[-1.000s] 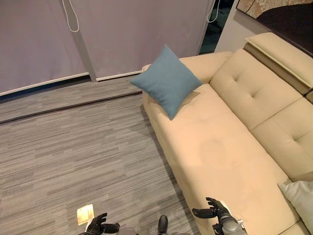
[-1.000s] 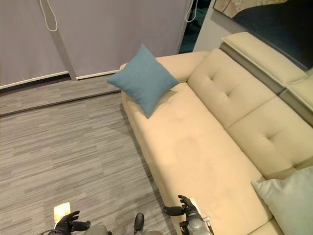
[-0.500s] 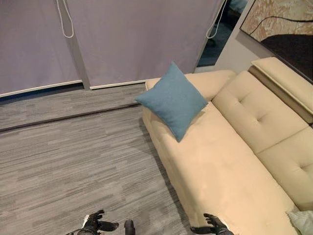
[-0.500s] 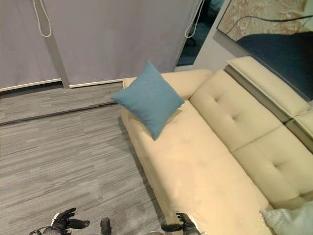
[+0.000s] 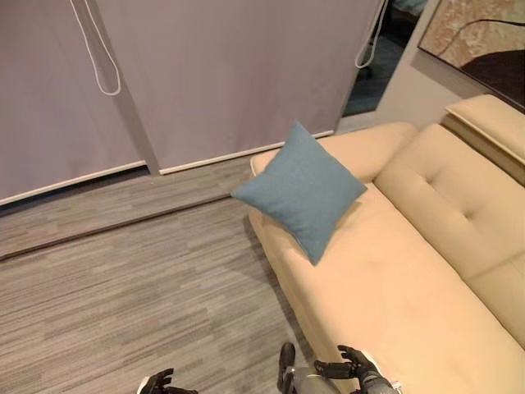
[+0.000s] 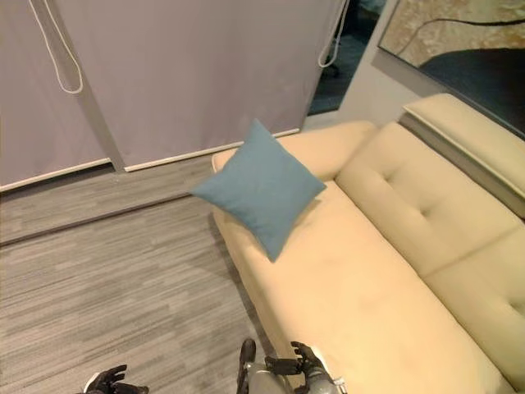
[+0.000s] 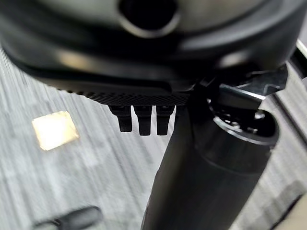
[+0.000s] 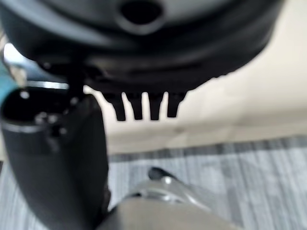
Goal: Pick up all the scattered cushions and arrange them neatly on the sofa.
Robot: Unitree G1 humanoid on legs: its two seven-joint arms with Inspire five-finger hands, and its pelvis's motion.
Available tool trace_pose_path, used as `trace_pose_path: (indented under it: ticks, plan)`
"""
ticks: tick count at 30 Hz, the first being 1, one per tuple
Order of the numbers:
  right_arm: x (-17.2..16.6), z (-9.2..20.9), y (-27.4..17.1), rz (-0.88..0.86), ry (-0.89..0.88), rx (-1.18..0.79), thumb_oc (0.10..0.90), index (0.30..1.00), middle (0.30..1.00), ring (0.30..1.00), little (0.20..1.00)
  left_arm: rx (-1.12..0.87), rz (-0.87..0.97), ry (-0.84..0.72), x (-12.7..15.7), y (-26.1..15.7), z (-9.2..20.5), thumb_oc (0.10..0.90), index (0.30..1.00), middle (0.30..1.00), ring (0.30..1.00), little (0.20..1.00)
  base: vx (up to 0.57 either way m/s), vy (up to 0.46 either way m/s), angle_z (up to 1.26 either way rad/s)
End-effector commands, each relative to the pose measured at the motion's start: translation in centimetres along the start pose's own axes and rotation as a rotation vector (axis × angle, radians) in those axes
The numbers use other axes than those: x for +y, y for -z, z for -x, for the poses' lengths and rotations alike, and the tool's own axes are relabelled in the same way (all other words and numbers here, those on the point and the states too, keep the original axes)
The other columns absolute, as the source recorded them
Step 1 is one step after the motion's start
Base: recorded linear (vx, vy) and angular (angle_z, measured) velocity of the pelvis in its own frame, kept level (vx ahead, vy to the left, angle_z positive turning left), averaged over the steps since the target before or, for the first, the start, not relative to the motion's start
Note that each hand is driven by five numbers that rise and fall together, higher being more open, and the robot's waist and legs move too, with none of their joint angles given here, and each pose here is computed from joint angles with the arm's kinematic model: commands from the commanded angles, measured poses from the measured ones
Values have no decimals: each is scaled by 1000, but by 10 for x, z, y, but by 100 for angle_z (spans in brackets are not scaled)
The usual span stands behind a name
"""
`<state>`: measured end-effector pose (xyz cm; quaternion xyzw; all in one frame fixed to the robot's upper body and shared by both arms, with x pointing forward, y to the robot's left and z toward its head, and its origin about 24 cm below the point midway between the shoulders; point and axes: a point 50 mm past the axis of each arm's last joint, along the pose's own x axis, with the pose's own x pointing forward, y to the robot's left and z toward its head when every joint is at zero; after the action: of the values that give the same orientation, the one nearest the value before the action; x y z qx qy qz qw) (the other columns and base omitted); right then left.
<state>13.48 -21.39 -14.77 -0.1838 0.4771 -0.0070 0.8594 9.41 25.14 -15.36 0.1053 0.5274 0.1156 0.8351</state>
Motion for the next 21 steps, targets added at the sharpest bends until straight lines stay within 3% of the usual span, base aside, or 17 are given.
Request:
trace_pose_path:
  ticks: [1,8,21]
  plan:
    - [-27,-2,-8,11,75,-49,800,900,900,900,900,-95,-7,-25,14,-23,-3,800,900,900,900,900,156,-143,32]
    - [-29,-2,-2,8,86,-18,800,900,900,900,900,-88,-19,-17,12,-24,-4,800,900,900,900,900,153,-18,-10]
    - [-19,-3,-4,45,63,-14,800,900,900,900,900,-30,-42,-21,13,-9,-2,800,900,900,900,900,206,153,-32]
